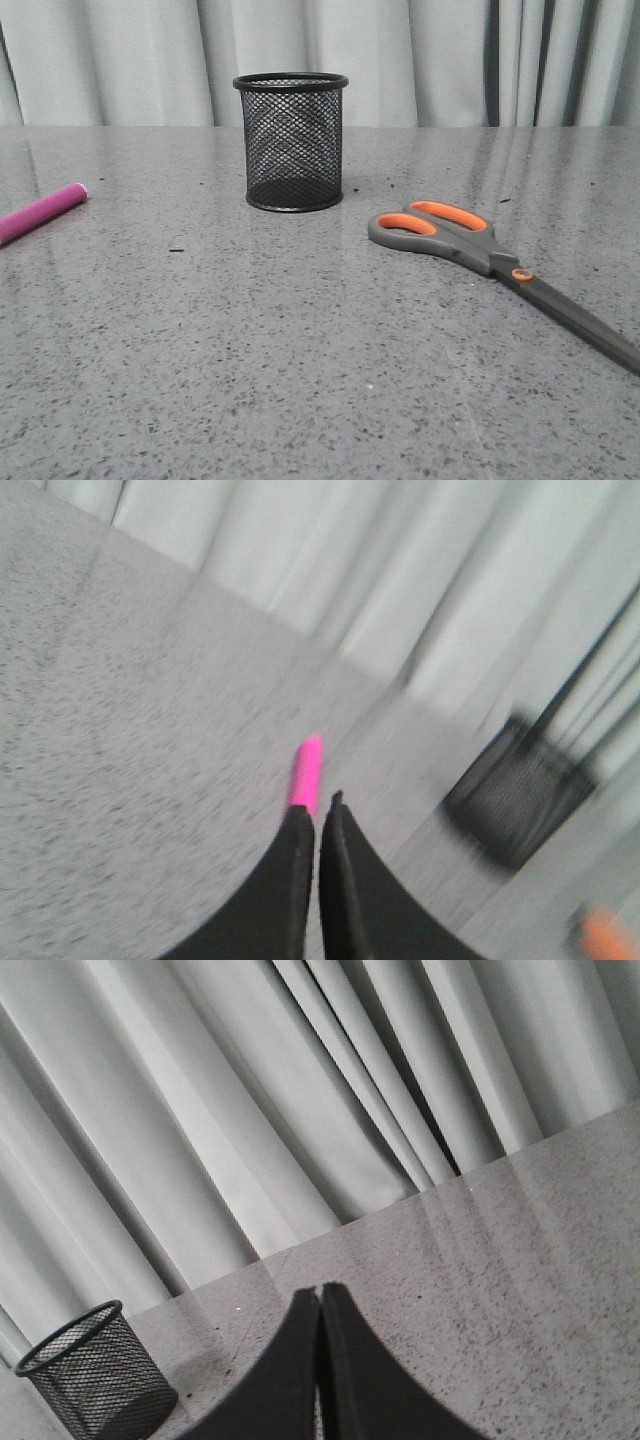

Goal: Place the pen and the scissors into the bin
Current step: 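Move the left gripper toward the pink marker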

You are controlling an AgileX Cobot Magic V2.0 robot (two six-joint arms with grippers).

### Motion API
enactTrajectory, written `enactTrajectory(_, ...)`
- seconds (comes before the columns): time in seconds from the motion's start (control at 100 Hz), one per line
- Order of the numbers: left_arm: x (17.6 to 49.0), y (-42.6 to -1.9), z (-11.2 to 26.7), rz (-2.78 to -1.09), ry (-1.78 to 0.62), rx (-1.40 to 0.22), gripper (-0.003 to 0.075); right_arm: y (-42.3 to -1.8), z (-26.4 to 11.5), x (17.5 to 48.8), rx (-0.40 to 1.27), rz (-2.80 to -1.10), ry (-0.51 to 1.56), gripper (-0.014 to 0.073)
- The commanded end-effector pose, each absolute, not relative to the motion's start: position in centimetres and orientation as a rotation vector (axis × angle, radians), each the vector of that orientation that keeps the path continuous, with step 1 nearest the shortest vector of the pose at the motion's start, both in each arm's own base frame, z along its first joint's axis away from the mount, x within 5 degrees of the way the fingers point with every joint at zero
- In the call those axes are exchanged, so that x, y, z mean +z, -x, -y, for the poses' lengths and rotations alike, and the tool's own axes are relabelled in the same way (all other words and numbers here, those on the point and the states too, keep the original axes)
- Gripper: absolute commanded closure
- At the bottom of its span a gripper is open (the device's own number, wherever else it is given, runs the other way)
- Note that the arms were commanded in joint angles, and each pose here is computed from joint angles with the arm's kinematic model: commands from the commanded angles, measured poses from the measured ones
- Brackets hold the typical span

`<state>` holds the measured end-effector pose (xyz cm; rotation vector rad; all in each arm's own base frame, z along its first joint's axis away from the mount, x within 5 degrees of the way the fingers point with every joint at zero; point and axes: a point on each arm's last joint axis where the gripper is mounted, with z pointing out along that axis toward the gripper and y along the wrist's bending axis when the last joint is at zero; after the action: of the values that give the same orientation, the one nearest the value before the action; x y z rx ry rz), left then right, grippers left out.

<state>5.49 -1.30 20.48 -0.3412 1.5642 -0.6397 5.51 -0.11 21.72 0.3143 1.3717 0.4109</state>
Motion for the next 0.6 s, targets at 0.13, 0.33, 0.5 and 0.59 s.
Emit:
enactTrajectory(0.13,20.8,-5.4,0.3,-1.353,0.696,-0.914,0.074,-5.2,0.6,22.3,0.49,-1.277,-0.437,0.0668)
enactTrajectory(0.33,21.2,-5.4,0.3,-1.321,0.758,-0.988,0.0739,-4.7,0.4,24.3,0.529,-1.249,-0.414,0.0667)
enactTrajectory(0.5,23.7,-5.1,0.6,-1.348,0.565,-0.859,0.0643,-4.2,-0.5,25.8,0.587,-1.323,-0.332,0.0573)
enactTrajectory(0.59,25.5,-5.2,1.1,-1.43,0.379,-0.713,0.0531,-4.1,-1.1,26.4,0.597,-1.384,-0.276,0.0447)
